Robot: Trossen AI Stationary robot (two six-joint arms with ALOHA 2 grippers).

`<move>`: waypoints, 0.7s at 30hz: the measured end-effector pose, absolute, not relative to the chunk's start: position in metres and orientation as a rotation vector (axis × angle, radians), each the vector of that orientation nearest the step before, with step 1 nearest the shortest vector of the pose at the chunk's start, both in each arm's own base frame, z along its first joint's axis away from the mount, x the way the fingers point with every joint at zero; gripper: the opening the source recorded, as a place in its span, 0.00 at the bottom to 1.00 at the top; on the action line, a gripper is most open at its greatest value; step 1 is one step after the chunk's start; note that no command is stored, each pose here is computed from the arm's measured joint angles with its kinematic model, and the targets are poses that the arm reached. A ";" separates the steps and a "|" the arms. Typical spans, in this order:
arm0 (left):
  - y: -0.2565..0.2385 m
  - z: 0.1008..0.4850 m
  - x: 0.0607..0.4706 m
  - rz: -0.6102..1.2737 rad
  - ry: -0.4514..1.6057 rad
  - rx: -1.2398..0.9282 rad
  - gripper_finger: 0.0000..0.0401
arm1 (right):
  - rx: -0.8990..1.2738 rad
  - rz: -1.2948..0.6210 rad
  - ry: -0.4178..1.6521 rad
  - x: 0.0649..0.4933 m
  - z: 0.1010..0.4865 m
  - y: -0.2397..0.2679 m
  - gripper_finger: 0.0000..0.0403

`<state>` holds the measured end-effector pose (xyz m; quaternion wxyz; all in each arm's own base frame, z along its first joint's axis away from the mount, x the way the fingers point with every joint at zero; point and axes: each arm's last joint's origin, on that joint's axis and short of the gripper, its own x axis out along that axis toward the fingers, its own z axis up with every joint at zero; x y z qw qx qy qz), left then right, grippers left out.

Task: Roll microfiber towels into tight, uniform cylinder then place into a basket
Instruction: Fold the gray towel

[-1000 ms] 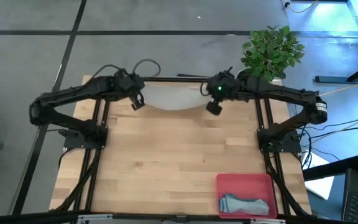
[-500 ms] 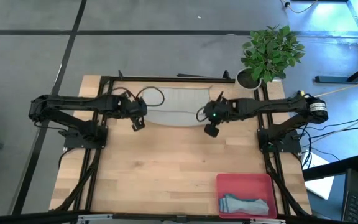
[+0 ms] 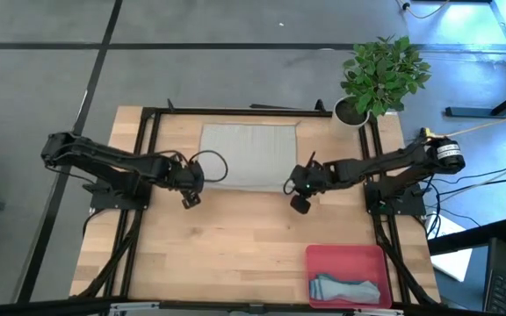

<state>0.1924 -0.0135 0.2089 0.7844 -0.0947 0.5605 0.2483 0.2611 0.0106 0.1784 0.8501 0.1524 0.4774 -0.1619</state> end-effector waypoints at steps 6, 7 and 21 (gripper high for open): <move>-0.032 0.202 0.187 0.479 1.245 -0.286 0.00 | 0.373 -0.287 1.022 0.258 0.176 0.031 0.02; -0.035 0.202 0.186 0.464 1.251 -0.297 0.00 | 0.379 -0.273 1.024 0.258 0.177 0.035 0.02; -0.048 0.202 0.183 0.428 1.251 -0.298 0.00 | 0.357 -0.218 0.993 0.261 0.179 0.042 0.02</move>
